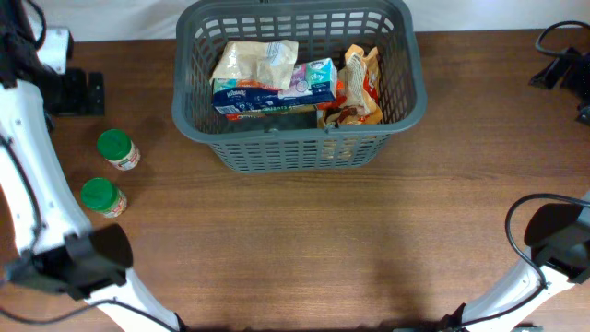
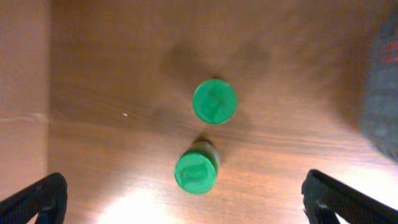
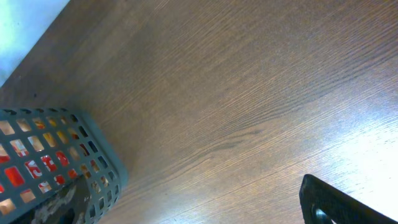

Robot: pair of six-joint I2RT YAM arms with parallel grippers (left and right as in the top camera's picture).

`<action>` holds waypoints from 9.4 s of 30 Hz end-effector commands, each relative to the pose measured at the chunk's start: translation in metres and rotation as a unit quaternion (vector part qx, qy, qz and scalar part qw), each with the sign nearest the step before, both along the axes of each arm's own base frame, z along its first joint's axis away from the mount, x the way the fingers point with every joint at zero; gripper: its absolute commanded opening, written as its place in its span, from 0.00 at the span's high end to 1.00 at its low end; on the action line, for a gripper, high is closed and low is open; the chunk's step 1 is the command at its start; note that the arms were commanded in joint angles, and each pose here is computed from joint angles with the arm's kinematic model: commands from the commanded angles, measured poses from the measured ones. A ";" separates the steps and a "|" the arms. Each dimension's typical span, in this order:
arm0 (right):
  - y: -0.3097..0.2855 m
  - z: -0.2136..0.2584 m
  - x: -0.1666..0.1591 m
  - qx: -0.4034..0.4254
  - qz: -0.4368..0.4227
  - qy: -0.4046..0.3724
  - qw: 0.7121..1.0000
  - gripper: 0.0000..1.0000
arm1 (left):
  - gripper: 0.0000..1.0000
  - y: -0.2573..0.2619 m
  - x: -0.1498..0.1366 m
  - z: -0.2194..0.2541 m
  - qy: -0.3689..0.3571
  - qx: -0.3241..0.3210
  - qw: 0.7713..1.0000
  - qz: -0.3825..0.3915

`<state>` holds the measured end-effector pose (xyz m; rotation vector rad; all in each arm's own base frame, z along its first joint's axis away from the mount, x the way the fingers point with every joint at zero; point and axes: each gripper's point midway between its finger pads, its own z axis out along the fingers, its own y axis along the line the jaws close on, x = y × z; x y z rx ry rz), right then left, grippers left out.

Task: Pack container
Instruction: 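Grasp the back green-lidded jar with the left gripper, then lower the green-lidded jar into the basket with the left gripper, then release the jar and move the left gripper back toward the remaining jar, then grasp the second green-lidded jar on the table with the left gripper, then lift the jar and carry it over the basket with the left gripper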

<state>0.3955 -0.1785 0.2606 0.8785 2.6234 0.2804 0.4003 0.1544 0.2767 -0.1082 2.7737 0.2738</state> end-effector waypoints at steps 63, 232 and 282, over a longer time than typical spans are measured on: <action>0.002 0.005 -0.001 0.004 -0.003 -0.007 1.000 0.01 | 0.97 -0.026 0.087 -0.071 0.009 -0.063 0.995 -0.082; 0.002 0.005 -0.001 0.004 -0.003 -0.007 1.000 0.01 | 0.51 0.044 -0.045 -0.151 0.107 -0.143 0.976 0.123; 0.002 0.005 -0.001 0.004 -0.003 -0.007 1.000 0.01 | 0.98 -0.317 -0.007 0.082 -0.119 0.022 0.815 -0.566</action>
